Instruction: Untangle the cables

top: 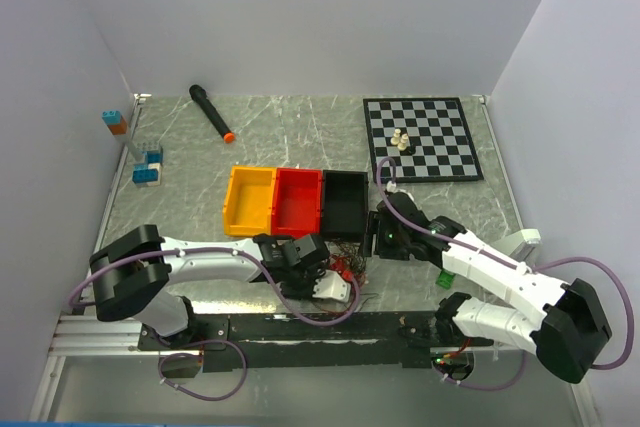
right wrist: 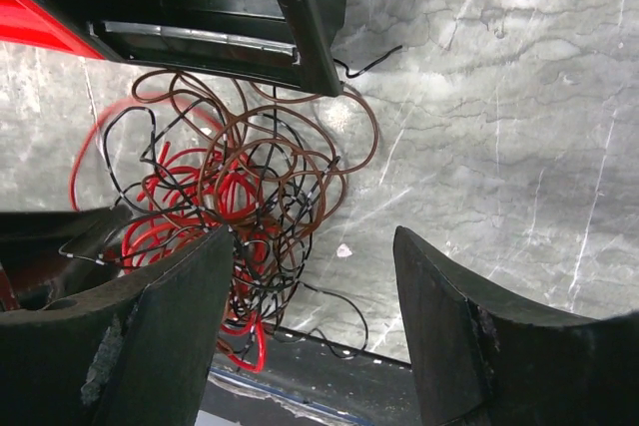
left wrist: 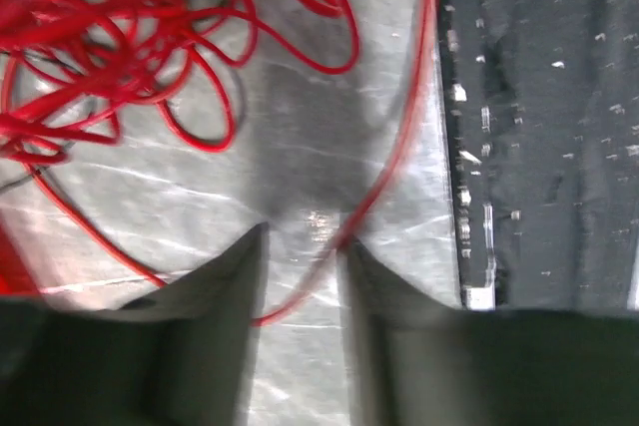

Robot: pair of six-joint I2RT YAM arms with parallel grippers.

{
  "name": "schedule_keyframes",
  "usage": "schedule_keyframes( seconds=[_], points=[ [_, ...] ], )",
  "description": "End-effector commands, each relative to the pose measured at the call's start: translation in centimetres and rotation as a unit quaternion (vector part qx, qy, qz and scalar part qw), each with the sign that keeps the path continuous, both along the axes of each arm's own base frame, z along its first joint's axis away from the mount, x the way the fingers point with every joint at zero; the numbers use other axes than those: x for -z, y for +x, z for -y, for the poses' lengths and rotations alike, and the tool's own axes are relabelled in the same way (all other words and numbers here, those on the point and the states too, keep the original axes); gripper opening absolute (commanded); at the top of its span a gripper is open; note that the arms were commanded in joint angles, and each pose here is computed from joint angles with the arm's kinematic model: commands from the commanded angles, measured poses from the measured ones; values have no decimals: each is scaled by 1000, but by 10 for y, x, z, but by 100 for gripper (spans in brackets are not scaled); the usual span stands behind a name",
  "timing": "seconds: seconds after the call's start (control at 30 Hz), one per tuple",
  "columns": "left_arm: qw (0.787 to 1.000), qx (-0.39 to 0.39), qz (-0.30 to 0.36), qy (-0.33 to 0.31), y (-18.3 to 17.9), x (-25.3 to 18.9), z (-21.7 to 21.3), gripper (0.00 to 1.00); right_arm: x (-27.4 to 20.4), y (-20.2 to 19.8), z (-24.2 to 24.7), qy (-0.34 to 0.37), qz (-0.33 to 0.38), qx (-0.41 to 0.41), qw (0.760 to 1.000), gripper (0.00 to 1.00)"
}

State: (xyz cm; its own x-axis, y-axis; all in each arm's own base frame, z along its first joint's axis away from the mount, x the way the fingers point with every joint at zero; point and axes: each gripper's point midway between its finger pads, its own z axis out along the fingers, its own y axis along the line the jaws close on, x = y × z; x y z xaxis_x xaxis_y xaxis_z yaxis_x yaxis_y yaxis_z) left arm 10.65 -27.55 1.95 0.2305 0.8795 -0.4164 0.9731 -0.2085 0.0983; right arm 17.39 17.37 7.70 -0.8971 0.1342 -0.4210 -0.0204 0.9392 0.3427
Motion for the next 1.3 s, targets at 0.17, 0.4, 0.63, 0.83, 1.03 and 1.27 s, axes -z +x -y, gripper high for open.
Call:
schedule_keyframes(
  seconds=[0.17,0.4,0.63,0.83,1.03,1.27],
  points=[
    [999,-28,27,-29,12,-21,15,1,2,3,0,14,2,13,1000,72],
    [995,-53,0,-82,2,-113,23,1,2,-6,-23,76,-12,-21,997,72],
    [990,-74,34,-119,20,-176,9,1,12,-8,-33,89,-38,-26,995,67],
    [981,-87,70,-156,33,-227,8,1,20,-4,-35,90,-44,-12,995,39],
    [944,-122,178,-250,59,-331,-2,1,36,-3,-17,39,-48,14,998,15],
    [848,-230,370,-303,114,-426,-62,1,45,-4,21,-39,-41,74,996,0]
  ],
)
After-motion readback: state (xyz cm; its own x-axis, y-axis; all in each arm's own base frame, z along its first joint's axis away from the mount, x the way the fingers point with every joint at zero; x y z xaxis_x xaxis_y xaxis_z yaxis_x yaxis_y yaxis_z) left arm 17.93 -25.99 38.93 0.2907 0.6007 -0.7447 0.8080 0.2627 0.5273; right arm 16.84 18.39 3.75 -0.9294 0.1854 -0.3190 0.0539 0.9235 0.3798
